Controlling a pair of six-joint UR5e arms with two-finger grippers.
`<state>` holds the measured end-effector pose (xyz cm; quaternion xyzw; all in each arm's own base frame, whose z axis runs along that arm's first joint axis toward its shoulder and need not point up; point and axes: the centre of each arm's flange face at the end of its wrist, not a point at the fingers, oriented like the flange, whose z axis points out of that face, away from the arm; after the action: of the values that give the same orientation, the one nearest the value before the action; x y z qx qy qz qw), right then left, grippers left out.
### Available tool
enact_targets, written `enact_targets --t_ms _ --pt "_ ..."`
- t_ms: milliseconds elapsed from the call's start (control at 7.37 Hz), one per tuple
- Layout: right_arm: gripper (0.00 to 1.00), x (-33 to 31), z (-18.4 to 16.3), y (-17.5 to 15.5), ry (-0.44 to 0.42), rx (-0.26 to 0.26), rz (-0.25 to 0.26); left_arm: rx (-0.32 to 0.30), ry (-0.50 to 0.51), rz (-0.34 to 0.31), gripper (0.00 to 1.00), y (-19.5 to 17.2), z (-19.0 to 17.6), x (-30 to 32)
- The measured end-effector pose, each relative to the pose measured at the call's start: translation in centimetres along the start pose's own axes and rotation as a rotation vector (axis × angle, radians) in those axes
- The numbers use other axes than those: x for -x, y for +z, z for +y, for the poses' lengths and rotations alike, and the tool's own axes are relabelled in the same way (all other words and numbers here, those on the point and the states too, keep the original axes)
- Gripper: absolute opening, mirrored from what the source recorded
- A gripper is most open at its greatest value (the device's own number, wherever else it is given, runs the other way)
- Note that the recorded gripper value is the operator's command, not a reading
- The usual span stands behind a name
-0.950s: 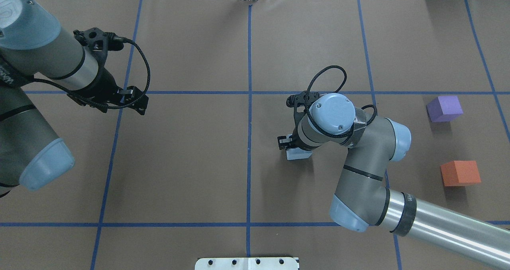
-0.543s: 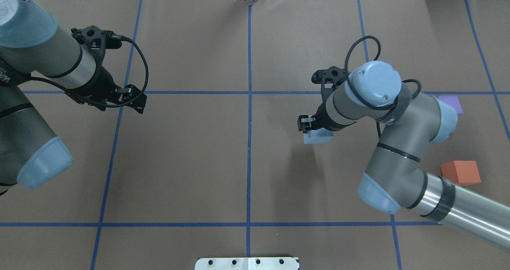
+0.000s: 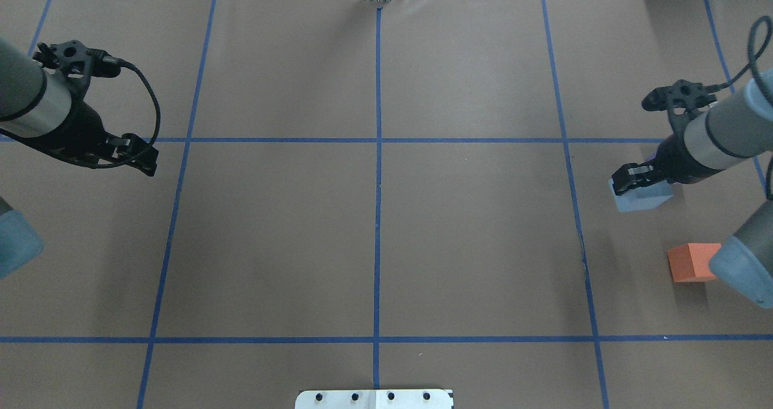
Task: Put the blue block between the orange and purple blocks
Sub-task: 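Carry the light blue cube with the right gripper toward the purple cube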
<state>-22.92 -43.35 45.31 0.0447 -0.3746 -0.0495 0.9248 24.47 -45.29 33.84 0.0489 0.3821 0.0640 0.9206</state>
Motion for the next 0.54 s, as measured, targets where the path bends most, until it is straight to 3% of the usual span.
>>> enact_targets --t_ms 543 --pt "0.0 -9.9 2.3 3.9 0.072 0.048 0.051 0.025 0.101 -0.058 1.0 -1.3 2.3 11.8"
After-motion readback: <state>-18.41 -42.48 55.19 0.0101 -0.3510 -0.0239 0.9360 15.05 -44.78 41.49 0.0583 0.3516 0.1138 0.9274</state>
